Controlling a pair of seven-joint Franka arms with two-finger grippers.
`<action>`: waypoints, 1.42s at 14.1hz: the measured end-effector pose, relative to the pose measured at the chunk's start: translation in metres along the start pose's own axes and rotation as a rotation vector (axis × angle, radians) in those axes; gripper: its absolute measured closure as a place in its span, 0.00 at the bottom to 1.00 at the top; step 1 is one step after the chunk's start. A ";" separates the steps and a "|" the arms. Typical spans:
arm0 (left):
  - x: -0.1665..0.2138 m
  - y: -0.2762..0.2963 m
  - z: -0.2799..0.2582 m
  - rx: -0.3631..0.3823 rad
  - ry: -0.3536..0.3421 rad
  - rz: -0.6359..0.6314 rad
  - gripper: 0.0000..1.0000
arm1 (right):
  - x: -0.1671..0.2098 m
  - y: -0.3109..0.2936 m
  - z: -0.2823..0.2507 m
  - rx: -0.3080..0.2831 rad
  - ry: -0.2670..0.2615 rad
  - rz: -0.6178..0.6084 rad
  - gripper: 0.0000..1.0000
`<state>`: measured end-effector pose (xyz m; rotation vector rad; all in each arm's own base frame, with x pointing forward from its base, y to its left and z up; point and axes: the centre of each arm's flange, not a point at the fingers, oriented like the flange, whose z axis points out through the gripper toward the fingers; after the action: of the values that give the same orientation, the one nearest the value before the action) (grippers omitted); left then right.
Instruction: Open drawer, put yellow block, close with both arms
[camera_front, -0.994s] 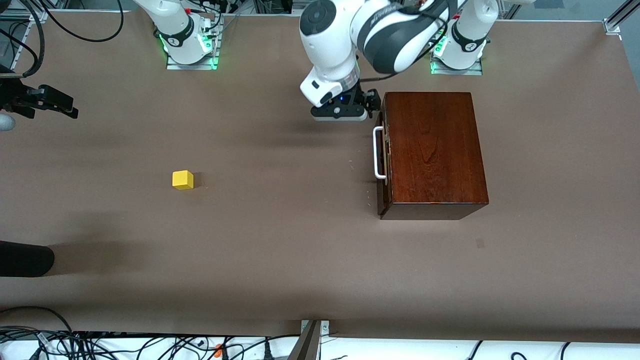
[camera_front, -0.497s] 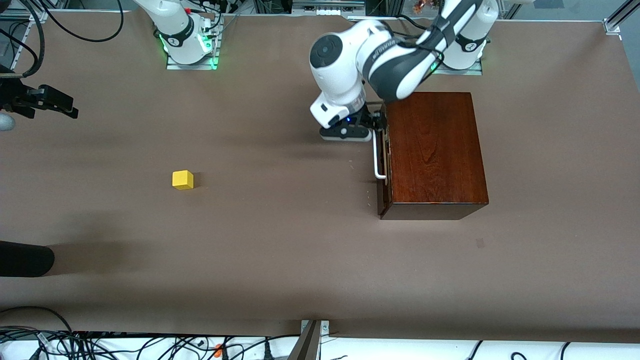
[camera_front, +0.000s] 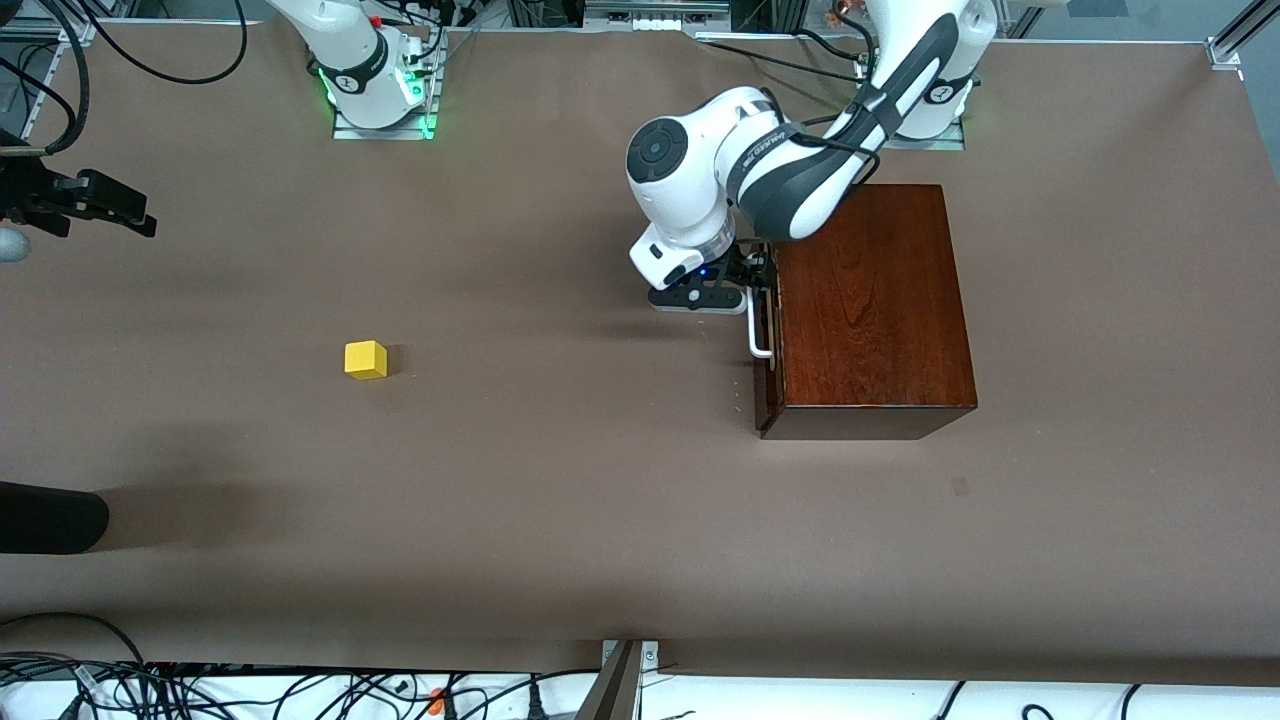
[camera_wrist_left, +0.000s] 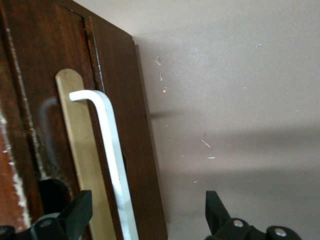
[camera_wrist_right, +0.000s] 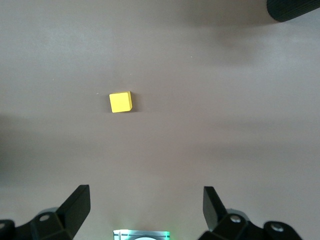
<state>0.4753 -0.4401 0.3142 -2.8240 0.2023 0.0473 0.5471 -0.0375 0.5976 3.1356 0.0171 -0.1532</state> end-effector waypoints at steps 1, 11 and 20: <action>0.000 0.001 0.004 0.000 -0.004 -0.011 0.00 | 0.000 0.000 0.000 0.000 0.000 0.000 0.00; 0.003 0.012 0.034 0.029 -0.008 -0.096 0.00 | 0.000 0.000 0.000 0.000 0.000 0.000 0.00; 0.000 0.034 0.029 0.013 0.006 -0.095 0.00 | 0.000 0.000 0.000 0.000 0.000 0.000 0.00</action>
<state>0.4698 -0.4628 0.2767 -2.8166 0.0697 0.0170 0.5471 -0.0375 0.5976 3.1356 0.0171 -0.1532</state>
